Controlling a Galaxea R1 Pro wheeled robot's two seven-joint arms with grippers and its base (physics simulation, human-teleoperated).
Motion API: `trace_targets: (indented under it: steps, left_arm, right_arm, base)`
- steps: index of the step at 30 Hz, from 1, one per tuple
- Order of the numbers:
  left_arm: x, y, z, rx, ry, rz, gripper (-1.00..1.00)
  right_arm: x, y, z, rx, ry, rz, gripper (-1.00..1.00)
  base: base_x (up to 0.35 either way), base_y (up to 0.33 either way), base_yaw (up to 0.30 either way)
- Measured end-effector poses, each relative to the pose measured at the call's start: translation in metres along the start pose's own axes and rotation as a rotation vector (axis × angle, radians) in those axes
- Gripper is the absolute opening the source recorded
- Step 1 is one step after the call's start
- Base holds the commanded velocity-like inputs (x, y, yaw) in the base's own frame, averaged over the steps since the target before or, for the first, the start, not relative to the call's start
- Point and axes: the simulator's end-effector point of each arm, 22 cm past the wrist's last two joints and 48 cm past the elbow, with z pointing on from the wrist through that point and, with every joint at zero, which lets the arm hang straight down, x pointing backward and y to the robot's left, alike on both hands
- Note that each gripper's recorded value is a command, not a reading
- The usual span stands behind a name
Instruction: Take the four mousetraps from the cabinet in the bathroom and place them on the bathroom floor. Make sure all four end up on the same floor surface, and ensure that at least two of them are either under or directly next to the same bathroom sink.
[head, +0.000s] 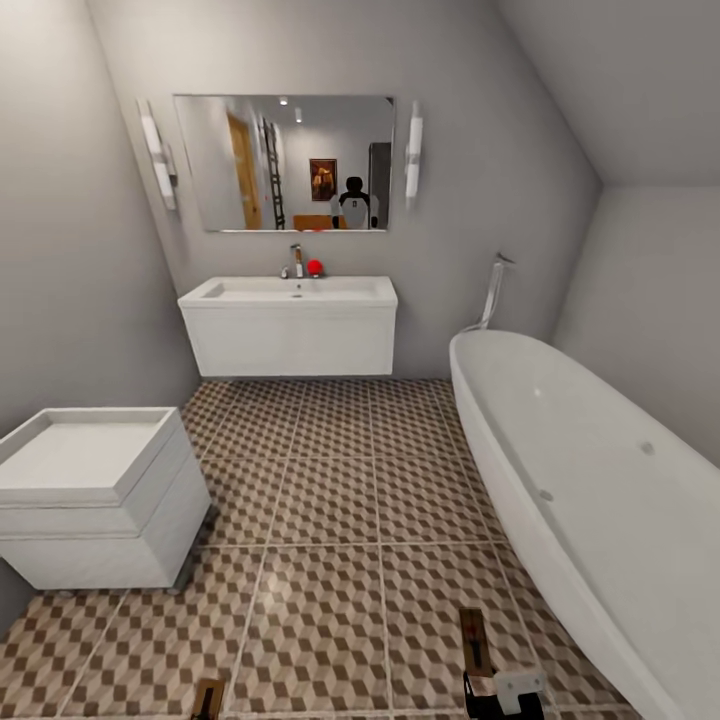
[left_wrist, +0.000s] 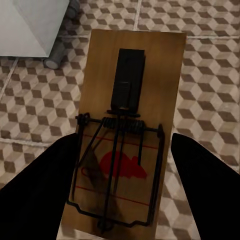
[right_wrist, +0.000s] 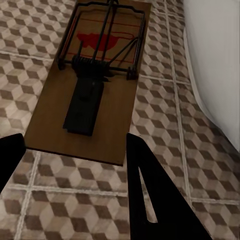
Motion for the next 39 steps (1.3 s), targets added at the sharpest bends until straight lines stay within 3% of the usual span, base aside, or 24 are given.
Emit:
trace_targets:
  steps: [39]
  left_arm:
    - [0.0001,0.0001,-0.0001,0.0,0.0,0.0,-1.0]
  right_arm:
    - [0.0005,0.0,-0.0001,0.0,0.001,0.0,-1.0]
  base:
    - [0.238,0.0,0.019]
